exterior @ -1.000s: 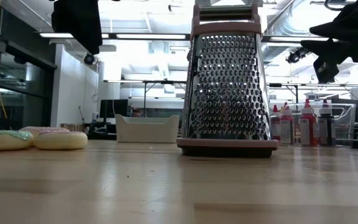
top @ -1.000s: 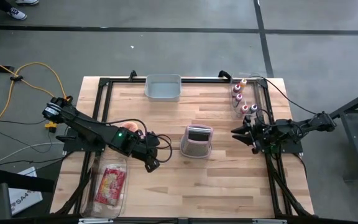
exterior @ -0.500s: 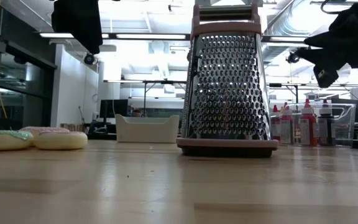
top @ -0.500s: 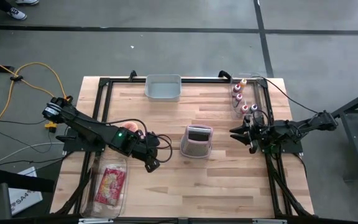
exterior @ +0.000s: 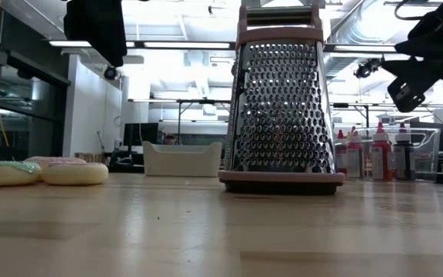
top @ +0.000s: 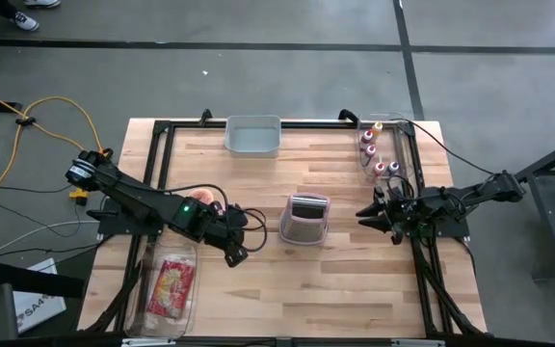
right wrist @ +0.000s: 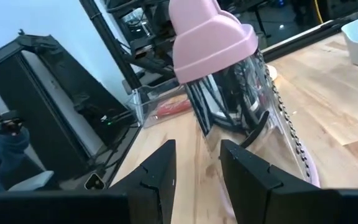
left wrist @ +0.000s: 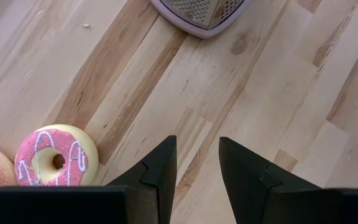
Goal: Pick & Place Food Item
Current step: Put the pink donut into the gray bin
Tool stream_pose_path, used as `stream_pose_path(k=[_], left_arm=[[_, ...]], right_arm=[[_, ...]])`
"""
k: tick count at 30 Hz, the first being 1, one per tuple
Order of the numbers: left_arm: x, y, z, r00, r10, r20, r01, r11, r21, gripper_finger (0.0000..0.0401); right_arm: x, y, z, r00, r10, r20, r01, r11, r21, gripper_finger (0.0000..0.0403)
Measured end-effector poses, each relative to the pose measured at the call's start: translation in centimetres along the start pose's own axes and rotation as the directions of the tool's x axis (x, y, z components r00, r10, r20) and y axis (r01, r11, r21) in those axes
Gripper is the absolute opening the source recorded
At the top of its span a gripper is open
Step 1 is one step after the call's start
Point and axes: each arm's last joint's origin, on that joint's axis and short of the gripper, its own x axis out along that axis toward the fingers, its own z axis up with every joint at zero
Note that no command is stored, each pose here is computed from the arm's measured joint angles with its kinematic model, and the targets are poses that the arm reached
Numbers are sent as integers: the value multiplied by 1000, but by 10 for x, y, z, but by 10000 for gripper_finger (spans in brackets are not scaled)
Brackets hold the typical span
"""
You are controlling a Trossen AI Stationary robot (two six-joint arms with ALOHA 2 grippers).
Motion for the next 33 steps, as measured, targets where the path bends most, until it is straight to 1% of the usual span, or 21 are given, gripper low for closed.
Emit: stream_pose_path(k=[6,10,14,16,23,28,33], left_arm=[[0,0,0,1000,0,0,0,1000,0,116],[0,0,-1,1000,-2,-1,2,1000,2,116],[0,-1,-1,1000,-3,-4,4,1000,4,116],[-1,-1,-2,1000,-5,-5,5,1000,6,116],[-1,-2,-3,1000,-7,-6,7,1000,11,116],[-1,-2,-3,1000,-7,-6,7,1000,11,116],[-1,-2,-3,1000,-7,-6,7,1000,11,116]], right_arm=[[0,-3,2,999,-46,26,47,999,-16,114],[0,-12,6,990,-127,66,129,991,-21,114],[-1,-21,11,970,-217,110,220,975,-17,114],[-2,-26,12,964,-242,114,245,969,-15,114],[-5,-36,16,959,-260,111,261,965,10,114],[-5,-37,17,958,-265,113,268,963,-17,114],[-5,-37,16,958,-265,111,269,963,-20,114]])
